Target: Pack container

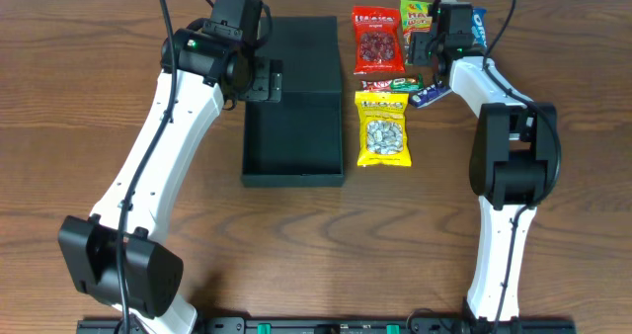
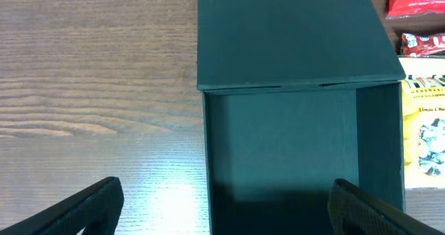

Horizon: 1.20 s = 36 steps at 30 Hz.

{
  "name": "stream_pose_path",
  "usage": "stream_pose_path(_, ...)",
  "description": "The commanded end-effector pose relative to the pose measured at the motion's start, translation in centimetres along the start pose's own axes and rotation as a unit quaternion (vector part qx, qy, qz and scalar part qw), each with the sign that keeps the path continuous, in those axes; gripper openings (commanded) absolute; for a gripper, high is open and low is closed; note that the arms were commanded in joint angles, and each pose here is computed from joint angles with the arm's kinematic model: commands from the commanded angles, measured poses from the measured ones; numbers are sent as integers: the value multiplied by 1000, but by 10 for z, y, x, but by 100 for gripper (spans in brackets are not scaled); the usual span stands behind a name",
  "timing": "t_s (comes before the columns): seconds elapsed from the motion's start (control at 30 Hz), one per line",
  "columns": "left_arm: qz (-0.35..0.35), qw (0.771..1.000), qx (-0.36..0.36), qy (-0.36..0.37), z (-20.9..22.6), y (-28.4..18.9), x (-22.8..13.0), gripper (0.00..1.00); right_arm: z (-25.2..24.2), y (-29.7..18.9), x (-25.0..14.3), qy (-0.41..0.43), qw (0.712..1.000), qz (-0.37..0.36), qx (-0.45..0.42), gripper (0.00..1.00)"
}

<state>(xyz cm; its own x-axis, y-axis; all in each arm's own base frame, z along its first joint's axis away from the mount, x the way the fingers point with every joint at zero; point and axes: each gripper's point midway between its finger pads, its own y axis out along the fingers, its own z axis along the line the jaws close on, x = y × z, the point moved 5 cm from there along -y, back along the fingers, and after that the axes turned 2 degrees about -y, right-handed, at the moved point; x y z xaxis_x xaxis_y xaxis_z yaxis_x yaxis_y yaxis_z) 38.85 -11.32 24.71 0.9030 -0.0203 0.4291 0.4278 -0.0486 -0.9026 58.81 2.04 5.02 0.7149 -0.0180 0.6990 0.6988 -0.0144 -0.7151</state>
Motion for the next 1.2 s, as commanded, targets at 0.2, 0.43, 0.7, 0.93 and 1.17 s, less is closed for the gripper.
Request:
stream_pose_path(0.2,5,1000,0,-4,0,3,0,95,-6,13,-22,18,999,36,-14,11)
stream_pose_path(0.43,-5,1000,4,-17,11,-5,5,95,1,-6,14,25,999,34,-10,1)
stream_pose_path(0.7,-27,997,37,-55,73,-28,12,95,30,-116,103,7,1000,28,0,1)
stream_pose_path(0.93,-40,992,63,-98,120,-30,18,95,96,-202,98,83,994,67,22,2)
stream_pose_path(1.17,-57,987,78,-128,147,-32,22,95,182,-240,28,96,977,187,29,1)
